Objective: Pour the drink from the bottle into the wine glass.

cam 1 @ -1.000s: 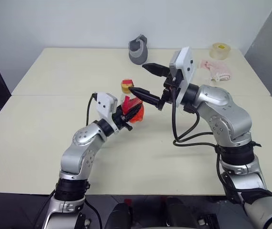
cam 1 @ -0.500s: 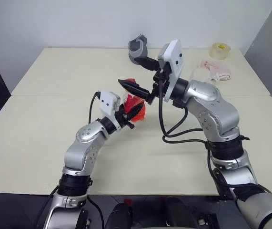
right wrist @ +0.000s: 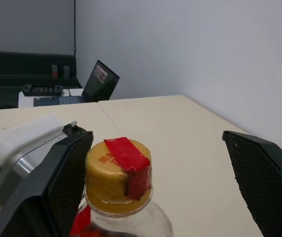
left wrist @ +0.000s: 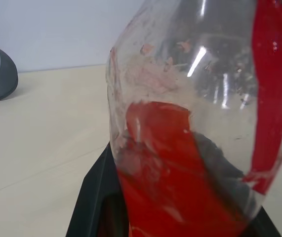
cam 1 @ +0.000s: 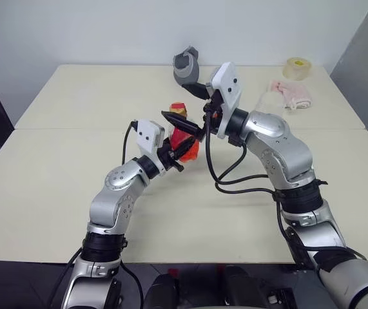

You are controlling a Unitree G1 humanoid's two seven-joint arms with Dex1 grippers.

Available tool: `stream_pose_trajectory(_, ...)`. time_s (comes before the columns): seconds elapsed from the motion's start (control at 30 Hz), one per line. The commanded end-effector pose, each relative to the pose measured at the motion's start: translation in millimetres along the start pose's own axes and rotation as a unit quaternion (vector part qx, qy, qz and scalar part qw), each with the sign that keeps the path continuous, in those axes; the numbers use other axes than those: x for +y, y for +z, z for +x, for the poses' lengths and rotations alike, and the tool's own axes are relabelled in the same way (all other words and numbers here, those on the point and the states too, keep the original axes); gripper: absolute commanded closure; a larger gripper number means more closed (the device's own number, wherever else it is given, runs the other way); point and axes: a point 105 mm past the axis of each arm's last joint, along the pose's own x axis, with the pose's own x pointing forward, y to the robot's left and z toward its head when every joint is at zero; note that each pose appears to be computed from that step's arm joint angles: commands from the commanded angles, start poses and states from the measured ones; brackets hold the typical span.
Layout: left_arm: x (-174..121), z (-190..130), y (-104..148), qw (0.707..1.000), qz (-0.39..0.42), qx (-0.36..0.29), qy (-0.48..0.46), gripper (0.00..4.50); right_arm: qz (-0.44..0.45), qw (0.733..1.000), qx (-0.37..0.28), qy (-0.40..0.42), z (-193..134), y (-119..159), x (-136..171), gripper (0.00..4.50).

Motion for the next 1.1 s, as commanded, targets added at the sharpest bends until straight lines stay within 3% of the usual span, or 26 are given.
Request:
stream_pose_trajectory(0.03, -5, -2, 18, 0.999, 0.023, -0.029, -0.011, 3.28, -0.027, 0.999, -0.040, -0.005, -1, 26, -5, 0.00)
stream_pose_trajectory(0.8, -2, -19, 23, 0.999, 0.026, -0.020, -0.005, 3.28, -0.054, 0.998, 0.024, -0.018, -57, 8, -28, 0.00)
stream_pose_trajectory(0.97, -2, -21, 21, 1.000, 0.026, -0.017, -0.006, 3.28, -0.041, 0.999, 0.020, 0.023, -68, 6, -11, 0.00)
stream_pose_trajectory(1.1, -2, -18, 18, 1.000, 0.024, -0.013, -0.009, 3.28, -0.028, 0.999, -0.006, 0.041, -52, 13, 7, 0.00)
